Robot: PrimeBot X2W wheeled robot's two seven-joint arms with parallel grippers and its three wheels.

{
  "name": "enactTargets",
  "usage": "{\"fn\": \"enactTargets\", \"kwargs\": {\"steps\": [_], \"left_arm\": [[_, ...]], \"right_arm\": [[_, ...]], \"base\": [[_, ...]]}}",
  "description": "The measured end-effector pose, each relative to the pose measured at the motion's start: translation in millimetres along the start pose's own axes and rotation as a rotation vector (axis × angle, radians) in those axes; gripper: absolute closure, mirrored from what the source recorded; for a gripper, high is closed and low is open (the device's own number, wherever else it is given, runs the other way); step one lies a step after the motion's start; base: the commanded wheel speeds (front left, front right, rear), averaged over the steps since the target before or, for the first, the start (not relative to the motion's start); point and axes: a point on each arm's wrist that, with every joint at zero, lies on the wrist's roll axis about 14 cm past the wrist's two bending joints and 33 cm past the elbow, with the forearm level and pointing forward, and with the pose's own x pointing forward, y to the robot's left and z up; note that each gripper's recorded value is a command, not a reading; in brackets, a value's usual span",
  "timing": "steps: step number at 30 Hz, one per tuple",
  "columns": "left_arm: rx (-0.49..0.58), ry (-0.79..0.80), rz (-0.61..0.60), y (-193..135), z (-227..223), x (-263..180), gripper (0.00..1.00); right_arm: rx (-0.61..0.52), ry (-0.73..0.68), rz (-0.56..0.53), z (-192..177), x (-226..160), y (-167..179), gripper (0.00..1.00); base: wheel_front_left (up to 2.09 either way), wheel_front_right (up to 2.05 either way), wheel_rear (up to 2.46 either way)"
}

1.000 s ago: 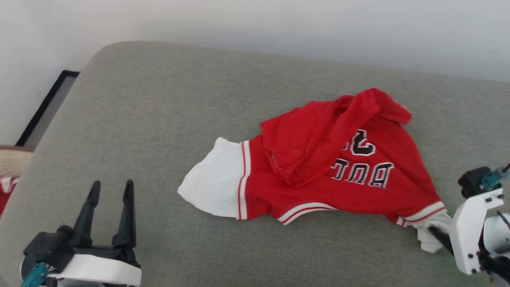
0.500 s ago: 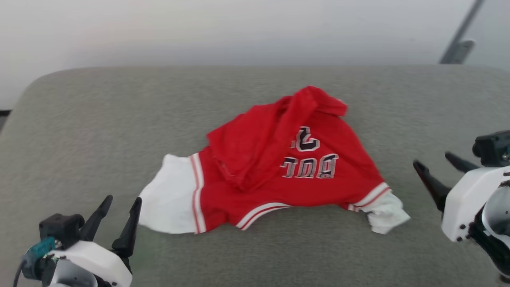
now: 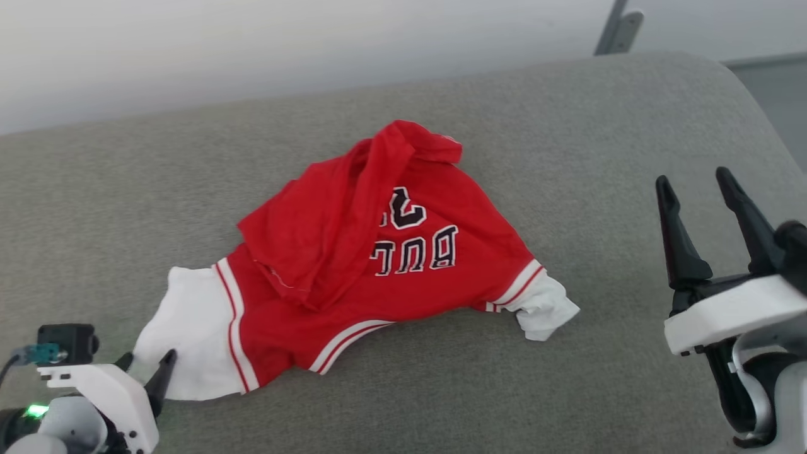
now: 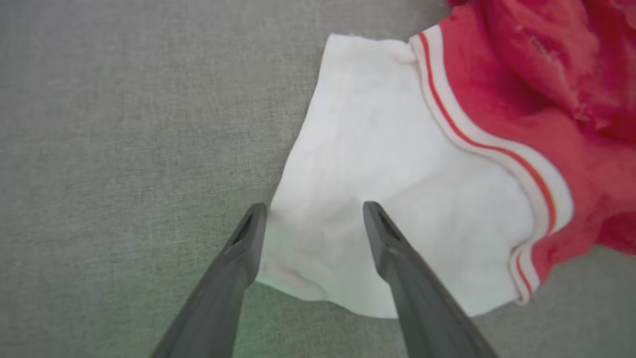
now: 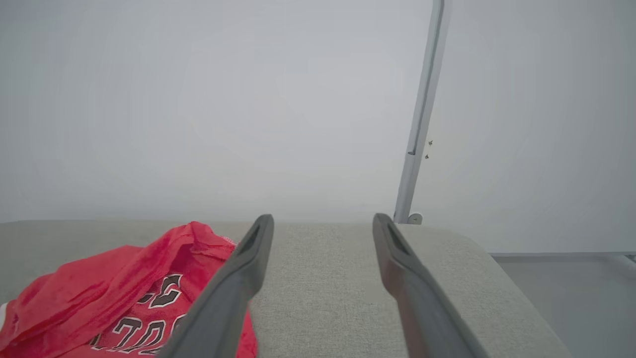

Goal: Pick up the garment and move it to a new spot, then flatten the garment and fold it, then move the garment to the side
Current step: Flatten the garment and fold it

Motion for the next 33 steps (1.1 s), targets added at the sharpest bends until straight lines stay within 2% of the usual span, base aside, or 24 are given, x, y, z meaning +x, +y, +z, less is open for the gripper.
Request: {"fn": "enactTargets", "kwargs": {"steps": [8,10,11,12,21,28,33], "left_arm": [[-0.09,0.272,0.027,6.8,-25.6,22.1,0.0],[-0.085,0.298,0.025,6.9,-26.3,23.5,0.0],[-0.099,0.318,0.028,6.8,-27.2,24.9,0.04],[-0.096,0.342,0.023,5.8,-28.0,25.7,1.0],[-0.075,0.334,0.049,21.2,-14.7,21.5,1.0],[-0.049,0.327,0.248,84.8,-10.7,-7.2,1.0],[-0.064,0.369,0.318,103.7,-24.8,-21.2,1.0]], "right_arm": [[-0.008,-0.14,-0.122,5.5,-9.5,-28.1,0.0],[-0.01,-0.153,-0.127,5.9,-9.8,-29.6,0.0],[-0.008,-0.151,-0.135,2.8,-9.8,-31.5,0.0],[-0.005,-0.144,-0.14,-1.1,-9.7,-32.8,0.0],[0.046,-0.08,-0.119,-27.3,-1.3,-23.7,0.0],[0.062,-0.052,-0.111,-35.1,5.1,-20.7,0.0],[0.073,-0.035,-0.108,-40.3,8.1,-19.4,0.0]], "base": [[0.0,0.0,0.0],[0.0,0.0,0.0],[0.0,0.0,0.0],[0.0,0.0,0.0],[0.0,0.0,0.0],[0.0,0.0,0.0],[0.0,0.0,0.0]]}}
